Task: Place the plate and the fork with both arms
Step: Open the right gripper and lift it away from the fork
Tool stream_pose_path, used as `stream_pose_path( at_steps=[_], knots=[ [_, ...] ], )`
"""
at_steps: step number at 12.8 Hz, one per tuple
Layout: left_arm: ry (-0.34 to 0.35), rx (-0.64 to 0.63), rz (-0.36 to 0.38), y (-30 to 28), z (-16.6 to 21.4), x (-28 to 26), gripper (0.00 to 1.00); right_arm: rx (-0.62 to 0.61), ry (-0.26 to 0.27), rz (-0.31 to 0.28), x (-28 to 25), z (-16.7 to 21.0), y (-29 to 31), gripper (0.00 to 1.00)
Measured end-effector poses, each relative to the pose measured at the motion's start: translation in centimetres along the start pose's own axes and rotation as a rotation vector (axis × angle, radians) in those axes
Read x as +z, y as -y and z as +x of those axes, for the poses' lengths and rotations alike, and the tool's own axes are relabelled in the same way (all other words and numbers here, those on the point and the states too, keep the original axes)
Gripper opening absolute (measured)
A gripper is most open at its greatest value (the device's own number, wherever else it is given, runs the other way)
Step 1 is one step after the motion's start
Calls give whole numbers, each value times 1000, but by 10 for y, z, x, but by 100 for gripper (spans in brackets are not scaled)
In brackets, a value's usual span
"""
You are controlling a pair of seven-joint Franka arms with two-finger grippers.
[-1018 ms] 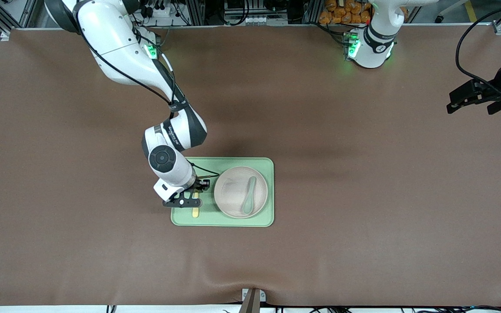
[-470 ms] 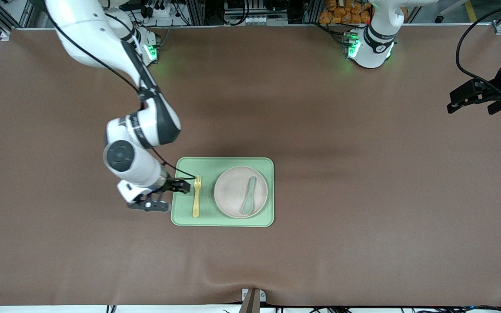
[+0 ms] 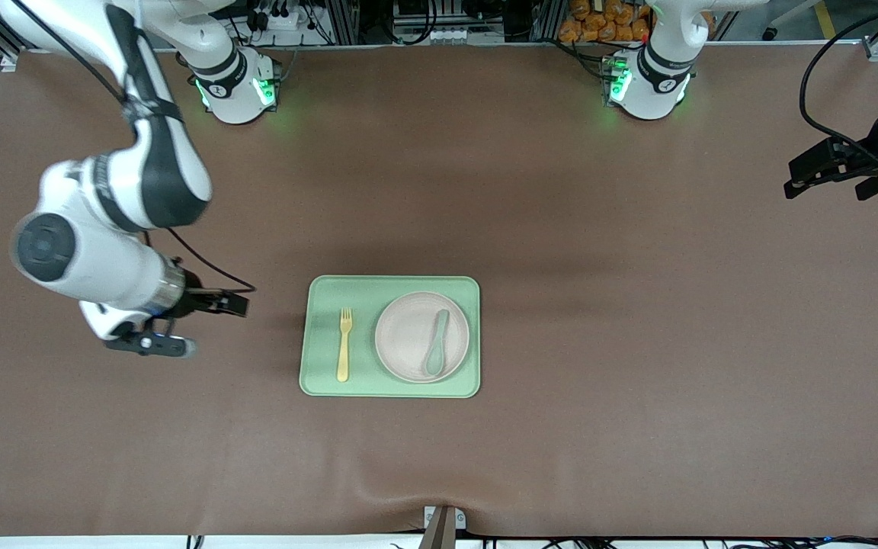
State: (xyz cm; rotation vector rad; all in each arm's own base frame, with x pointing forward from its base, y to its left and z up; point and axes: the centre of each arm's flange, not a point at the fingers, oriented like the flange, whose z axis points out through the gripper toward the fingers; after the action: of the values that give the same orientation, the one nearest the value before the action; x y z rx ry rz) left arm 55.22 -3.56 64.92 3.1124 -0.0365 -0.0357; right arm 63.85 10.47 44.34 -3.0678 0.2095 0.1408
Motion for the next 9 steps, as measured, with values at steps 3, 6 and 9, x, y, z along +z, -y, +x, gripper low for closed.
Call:
stream_pose_path(
  at_steps=[3,6,9],
  knots=[
    [0,7,0,-4,0,0,100,0,-15,16,-74,-29,-40,100],
    [-1,8,0,-4,0,0,100,-18,-39,-12,-121,-63,-73,100],
    [-2,7,0,-4,0,-1,100,-75,-24,-37,-142,-97,-113,100]
  ],
)
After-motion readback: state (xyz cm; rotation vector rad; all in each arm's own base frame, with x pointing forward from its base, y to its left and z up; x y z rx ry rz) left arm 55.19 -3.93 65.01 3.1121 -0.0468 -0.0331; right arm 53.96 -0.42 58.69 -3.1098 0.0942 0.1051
